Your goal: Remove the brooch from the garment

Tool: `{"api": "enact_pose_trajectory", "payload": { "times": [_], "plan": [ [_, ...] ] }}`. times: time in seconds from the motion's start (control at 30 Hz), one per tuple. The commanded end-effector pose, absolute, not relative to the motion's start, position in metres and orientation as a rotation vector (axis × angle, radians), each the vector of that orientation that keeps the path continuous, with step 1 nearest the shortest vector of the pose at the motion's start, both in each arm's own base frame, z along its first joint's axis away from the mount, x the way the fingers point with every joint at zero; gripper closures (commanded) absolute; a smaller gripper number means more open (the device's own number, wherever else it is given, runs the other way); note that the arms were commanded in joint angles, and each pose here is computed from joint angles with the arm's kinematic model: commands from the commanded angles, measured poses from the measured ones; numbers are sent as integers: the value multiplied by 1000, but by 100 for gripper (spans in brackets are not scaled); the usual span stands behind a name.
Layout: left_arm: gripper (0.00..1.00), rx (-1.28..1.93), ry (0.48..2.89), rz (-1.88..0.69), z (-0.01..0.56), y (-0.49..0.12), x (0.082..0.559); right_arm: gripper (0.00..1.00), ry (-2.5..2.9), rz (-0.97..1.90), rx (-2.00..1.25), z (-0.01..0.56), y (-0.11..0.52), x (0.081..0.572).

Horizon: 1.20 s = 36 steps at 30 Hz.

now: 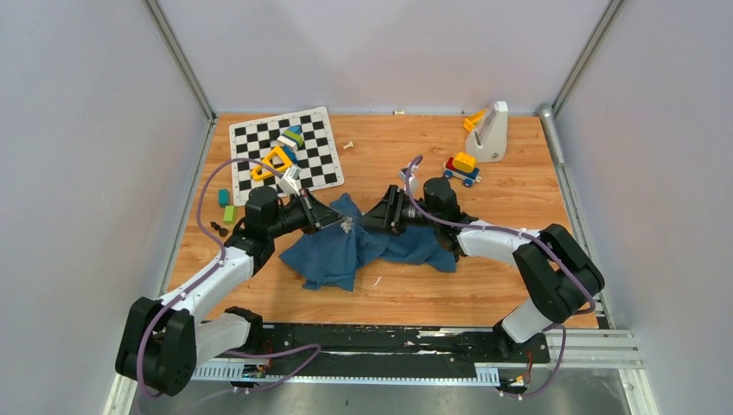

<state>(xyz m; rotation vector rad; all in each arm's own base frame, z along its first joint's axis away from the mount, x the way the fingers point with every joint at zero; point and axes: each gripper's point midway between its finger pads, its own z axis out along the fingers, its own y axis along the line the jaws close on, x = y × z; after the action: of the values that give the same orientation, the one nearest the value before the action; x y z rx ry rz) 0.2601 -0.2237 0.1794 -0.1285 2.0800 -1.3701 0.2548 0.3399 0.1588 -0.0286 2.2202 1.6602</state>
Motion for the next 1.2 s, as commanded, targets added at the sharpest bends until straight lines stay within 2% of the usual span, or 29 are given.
{"api": "enact_pose_trajectory", "payload": {
  "times": [0.0,0.07,0.53,1.17],
  "plan": [
    [100,-153,1959,-1436,211,-224,266,51,2050,1788,-67,192,354,256],
    [100,-156,1950,-1446,212,-224,265,55,2060,1805,-74,190,357,255],
    [100,-145,1934,-1473,212,-225,263,69,2085,1829,-89,182,367,252],
    [100,-125,1969,-1466,199,-226,261,73,2187,1721,-107,164,387,257]
  ]
}}
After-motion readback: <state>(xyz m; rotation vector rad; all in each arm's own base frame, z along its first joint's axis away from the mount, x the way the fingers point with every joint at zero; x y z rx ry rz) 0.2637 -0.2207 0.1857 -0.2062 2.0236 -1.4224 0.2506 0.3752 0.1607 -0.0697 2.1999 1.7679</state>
